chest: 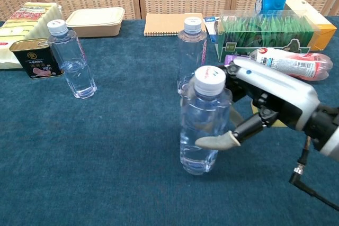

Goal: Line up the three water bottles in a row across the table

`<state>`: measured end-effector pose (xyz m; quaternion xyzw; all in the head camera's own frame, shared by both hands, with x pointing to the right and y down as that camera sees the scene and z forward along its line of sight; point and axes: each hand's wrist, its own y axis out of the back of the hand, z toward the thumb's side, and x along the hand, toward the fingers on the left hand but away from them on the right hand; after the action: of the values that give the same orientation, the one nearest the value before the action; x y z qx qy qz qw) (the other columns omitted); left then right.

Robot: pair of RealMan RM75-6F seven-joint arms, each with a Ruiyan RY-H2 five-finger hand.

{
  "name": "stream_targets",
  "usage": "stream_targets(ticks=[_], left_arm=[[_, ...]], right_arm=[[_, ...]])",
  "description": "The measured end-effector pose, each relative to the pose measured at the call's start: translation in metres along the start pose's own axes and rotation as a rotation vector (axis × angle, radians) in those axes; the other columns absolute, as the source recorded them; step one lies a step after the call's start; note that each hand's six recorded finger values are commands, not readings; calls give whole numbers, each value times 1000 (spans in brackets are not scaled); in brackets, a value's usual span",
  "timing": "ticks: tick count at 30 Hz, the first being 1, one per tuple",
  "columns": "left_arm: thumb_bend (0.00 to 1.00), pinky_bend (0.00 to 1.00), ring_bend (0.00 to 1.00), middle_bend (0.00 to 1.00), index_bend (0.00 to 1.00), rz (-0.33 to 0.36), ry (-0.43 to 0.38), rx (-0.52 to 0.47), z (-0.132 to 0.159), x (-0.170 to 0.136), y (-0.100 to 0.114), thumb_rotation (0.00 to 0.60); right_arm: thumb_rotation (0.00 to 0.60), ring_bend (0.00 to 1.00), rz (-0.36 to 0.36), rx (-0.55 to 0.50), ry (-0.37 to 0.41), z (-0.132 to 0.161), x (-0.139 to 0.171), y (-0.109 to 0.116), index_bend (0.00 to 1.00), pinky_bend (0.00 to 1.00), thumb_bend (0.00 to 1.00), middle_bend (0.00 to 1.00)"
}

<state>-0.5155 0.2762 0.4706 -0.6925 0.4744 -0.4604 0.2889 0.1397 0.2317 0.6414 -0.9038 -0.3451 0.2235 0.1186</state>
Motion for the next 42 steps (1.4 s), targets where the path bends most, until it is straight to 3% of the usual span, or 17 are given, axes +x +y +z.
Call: stream_targets(ticks=[20, 31, 42], left_arm=[[123, 0, 0, 0, 0, -15, -2, -40, -7, 2, 5, 600], [123, 0, 0, 0, 0, -25, 3, -63, -12, 6, 7, 600], [123, 0, 0, 0, 0, -38, 3, -71, -12, 8, 6, 600]], right_arm=[[600, 550, 6, 192, 5, 51, -113, -25, 435, 757, 301, 541], [600, 538, -23, 208, -108, 35, -159, -44, 435, 749, 304, 541], [600, 507, -91, 181, -130, 27, -170, -33, 413, 731, 311, 515]])
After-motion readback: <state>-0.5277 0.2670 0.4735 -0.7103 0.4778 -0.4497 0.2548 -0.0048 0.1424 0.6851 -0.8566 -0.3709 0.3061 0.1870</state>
